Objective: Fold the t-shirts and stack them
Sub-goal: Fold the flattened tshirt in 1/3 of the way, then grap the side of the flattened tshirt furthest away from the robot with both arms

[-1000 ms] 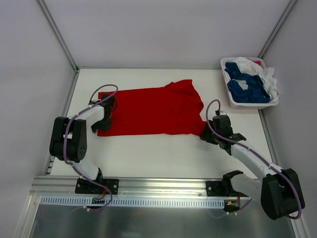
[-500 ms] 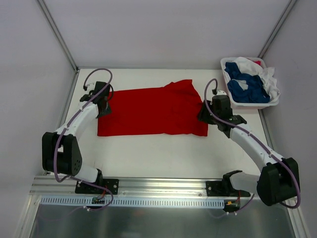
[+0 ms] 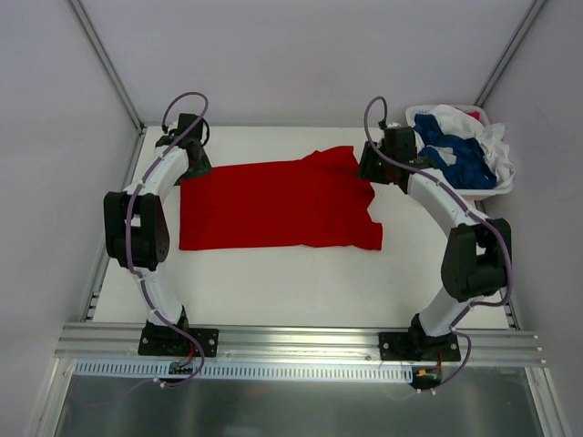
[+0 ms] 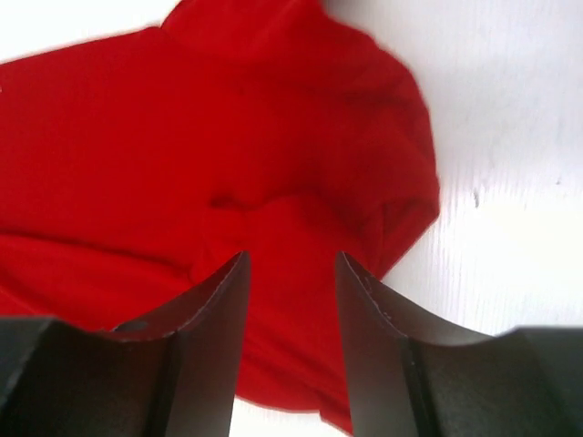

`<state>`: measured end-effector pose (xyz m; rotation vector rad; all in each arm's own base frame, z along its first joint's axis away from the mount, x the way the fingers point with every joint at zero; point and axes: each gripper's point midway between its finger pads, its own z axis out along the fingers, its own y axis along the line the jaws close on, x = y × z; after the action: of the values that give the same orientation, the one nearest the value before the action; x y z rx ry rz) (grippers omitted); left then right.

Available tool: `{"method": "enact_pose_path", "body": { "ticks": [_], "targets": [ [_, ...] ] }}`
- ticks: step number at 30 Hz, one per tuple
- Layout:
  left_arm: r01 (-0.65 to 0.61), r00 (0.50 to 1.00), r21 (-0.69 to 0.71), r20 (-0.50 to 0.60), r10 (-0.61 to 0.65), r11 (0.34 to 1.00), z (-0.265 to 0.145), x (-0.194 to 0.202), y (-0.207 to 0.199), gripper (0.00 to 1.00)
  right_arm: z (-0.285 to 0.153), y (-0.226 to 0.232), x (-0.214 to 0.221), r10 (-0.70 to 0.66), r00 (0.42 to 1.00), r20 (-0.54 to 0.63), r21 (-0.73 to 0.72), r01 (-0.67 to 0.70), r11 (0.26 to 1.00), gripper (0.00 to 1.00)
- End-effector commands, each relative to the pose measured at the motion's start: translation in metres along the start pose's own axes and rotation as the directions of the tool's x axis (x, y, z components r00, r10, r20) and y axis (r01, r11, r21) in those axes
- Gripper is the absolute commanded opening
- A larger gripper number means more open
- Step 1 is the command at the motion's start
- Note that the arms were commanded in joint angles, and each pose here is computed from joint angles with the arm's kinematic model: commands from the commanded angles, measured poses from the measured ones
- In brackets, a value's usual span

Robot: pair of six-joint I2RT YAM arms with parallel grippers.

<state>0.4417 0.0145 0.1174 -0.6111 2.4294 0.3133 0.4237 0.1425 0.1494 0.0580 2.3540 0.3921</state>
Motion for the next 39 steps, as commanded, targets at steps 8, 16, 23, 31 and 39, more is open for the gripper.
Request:
{"method": "enact_pose_path", "body": {
  "ticks": [8,16,23,31,39],
  "targets": [
    [0.097,0.995,0.067,-0.035,-0.095,0.993,0.040,-0.034,0.006,0.66,0.042,-0.019,-0.079,0.060,0.998,0.033,-0.080,-0.057,0.995,0.46],
    [0.150,0.988,0.142,-0.059,-0.143,0.978,0.082,-0.052,0.008,0.65,0.044,-0.026,-0.091,0.062,0.997,0.052,-0.103,-0.056,0.993,0.46],
    [0.167,0.985,0.208,-0.079,-0.154,0.964,0.111,-0.066,-0.006,0.65,0.037,-0.028,-0.094,0.066,0.995,0.075,-0.132,-0.056,0.990,0.46],
    [0.175,0.983,0.249,-0.105,-0.154,0.952,0.125,-0.065,-0.019,0.59,0.037,-0.030,-0.092,0.072,0.995,0.076,-0.135,-0.062,0.989,0.46],
    [0.163,0.983,0.235,-0.126,-0.137,0.958,0.133,-0.054,-0.018,0.57,0.040,-0.036,-0.092,0.088,0.993,0.073,-0.137,-0.077,0.988,0.46]
  ]
}}
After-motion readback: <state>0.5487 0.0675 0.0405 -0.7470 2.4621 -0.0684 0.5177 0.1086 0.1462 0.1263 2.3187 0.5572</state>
